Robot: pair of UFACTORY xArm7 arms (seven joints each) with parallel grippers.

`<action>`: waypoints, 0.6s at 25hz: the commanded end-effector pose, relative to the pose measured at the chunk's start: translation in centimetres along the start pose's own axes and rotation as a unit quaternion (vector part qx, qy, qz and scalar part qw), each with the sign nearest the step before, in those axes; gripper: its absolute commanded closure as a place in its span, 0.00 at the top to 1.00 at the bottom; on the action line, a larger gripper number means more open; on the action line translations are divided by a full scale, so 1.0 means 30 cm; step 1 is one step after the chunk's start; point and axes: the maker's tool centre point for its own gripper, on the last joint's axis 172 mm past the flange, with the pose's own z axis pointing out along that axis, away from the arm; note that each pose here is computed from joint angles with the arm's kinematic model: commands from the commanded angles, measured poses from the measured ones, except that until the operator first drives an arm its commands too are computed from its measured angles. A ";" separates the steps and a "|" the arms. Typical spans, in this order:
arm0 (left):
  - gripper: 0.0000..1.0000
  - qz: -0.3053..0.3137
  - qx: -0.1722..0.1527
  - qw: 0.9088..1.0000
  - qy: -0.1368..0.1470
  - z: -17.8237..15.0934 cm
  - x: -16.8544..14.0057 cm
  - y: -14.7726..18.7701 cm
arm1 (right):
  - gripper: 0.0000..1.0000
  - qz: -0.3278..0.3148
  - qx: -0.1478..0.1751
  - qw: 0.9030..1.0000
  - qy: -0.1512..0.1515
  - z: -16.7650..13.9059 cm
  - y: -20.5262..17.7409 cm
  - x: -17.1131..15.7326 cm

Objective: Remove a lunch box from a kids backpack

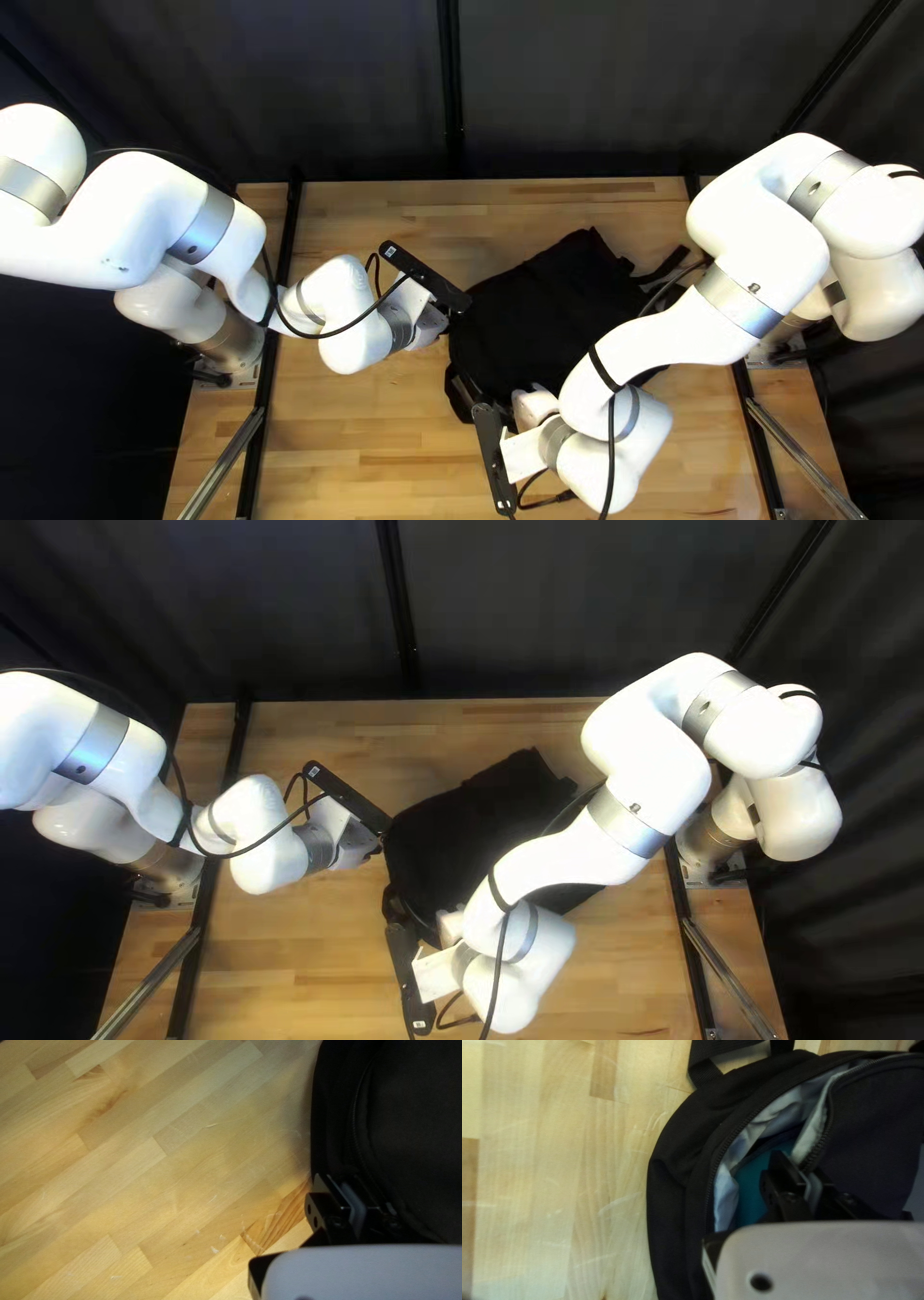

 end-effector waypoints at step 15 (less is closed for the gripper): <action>0.00 0.004 -0.010 1.000 -0.009 0.014 0.031 -0.007 | 0.00 -0.028 0.016 0.999 0.026 -0.015 -0.029 0.033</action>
